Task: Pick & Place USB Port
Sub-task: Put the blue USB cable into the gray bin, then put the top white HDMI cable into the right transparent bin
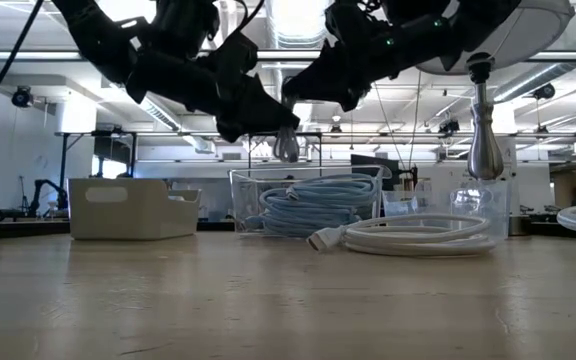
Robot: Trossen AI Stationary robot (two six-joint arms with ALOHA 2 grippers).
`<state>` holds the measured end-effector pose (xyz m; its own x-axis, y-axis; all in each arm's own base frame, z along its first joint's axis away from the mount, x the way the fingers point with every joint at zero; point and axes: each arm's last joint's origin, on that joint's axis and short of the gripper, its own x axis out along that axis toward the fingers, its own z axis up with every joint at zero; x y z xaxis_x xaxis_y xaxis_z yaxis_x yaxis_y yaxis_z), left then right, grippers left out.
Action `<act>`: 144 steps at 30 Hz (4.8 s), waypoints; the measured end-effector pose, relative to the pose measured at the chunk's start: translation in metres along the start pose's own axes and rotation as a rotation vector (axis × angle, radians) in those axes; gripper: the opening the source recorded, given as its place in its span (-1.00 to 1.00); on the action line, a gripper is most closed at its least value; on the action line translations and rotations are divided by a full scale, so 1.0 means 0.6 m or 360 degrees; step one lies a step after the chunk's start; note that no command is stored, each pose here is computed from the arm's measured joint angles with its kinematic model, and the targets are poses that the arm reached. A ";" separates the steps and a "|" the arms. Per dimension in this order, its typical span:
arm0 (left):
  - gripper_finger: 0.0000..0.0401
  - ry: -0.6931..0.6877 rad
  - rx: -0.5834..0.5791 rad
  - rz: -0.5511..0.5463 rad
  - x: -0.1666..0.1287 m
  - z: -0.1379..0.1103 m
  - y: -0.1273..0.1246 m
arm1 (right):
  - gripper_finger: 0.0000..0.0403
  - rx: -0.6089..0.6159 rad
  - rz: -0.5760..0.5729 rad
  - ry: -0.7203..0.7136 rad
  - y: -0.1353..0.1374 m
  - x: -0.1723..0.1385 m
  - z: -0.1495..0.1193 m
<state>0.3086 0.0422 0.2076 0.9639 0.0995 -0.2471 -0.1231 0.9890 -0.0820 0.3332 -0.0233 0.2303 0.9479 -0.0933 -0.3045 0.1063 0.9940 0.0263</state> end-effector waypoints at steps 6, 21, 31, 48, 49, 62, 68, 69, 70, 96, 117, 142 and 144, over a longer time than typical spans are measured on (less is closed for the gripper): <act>-0.67 0.0029 -0.0002 0.0011 0.000 -0.003 0.001 | -0.52 0.0015 -0.0006 0.0138 -0.001 0.000 -0.009; -0.69 0.0507 0.0101 0.0106 -0.052 0.057 -0.003 | -0.21 -0.0006 -0.0012 0.0567 0.001 -0.028 -0.015; -0.68 0.1218 0.0311 0.0590 -0.142 0.114 0.008 | -0.22 -0.0012 -0.0003 0.0566 0.005 -0.031 -0.013; -0.68 0.1709 -0.0056 0.0771 -0.152 0.027 0.127 | -0.23 -0.0076 0.0008 0.0538 0.004 -0.030 -0.011; -0.68 0.1750 -0.0071 0.0779 -0.151 0.019 0.133 | -0.23 -0.0093 0.0011 0.0539 0.004 -0.030 -0.011; -0.68 0.2116 -0.0004 0.0664 -0.102 -0.055 0.161 | -0.23 -0.0139 0.0019 0.0539 0.004 -0.030 -0.011; -0.54 0.2197 0.0009 0.0697 -0.091 -0.072 0.166 | -0.25 -0.0139 0.0020 0.0540 0.004 -0.030 -0.012; -0.49 0.2200 0.0013 0.0697 -0.090 -0.073 0.167 | -0.25 -0.0140 0.0020 0.0540 0.004 -0.030 -0.012; -0.45 0.2204 0.0031 0.0703 -0.090 -0.073 0.167 | -0.25 -0.0140 0.0020 0.0540 0.004 -0.030 -0.012; -0.26 0.1705 0.0154 0.0845 -0.139 0.061 0.146 | -0.23 -0.0066 0.0034 0.0870 0.011 -0.045 -0.042; -0.33 0.1042 0.0271 0.0664 -0.134 0.122 0.051 | -0.23 -0.0064 0.0008 0.1174 0.009 -0.064 -0.098; -0.37 0.0933 0.0338 0.0548 -0.122 0.127 0.015 | -0.24 0.0076 -0.0068 0.1249 0.006 -0.074 -0.136; -0.37 0.0933 0.0338 0.0547 -0.122 0.127 0.015 | -0.24 0.0118 -0.0085 0.1241 0.006 -0.073 -0.137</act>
<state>0.2548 0.0519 0.2988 0.5853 0.3935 -0.7089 -0.2912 0.9180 0.2692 0.2672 -0.0108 0.1657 0.4597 -0.0461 -0.8869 0.1915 0.9803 0.0483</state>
